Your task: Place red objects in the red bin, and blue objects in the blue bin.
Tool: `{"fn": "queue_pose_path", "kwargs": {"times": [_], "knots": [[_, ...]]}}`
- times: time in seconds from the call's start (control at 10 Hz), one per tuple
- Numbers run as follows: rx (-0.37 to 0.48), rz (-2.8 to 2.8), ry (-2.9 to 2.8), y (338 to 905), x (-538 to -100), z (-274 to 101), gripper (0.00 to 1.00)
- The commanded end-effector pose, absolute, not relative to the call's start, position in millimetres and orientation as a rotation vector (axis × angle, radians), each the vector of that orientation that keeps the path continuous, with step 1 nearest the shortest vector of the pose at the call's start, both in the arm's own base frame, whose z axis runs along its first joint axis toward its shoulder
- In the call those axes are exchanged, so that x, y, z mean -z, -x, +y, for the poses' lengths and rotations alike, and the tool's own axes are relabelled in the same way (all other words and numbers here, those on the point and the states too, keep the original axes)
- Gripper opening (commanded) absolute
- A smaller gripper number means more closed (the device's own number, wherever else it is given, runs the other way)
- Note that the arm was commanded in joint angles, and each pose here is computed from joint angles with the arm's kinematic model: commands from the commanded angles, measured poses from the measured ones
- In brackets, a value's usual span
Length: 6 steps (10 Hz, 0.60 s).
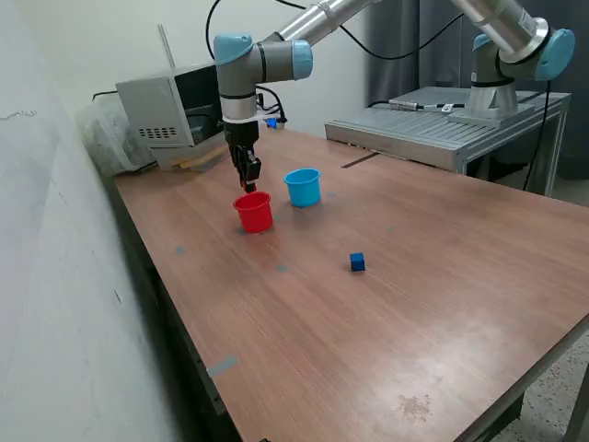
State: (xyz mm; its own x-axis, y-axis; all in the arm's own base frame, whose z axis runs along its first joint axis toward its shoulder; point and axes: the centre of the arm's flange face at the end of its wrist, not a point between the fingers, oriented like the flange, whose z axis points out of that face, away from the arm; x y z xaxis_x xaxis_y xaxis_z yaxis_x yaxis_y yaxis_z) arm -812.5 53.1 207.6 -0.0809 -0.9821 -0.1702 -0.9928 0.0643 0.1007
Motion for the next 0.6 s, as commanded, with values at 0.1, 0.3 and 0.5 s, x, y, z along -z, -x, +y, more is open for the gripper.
{"fn": "queue_pose_path", "kwargs": {"times": [0.1,0.3,0.5], "knots": [[-0.285,2.228,2.105,812.2,-202.2,49.2,1.0],[-0.279,2.218,2.109,811.2,-199.9,44.1,1.0],[-0.296,2.058,2.28,802.1,-225.4,9.4,1.0]]}}
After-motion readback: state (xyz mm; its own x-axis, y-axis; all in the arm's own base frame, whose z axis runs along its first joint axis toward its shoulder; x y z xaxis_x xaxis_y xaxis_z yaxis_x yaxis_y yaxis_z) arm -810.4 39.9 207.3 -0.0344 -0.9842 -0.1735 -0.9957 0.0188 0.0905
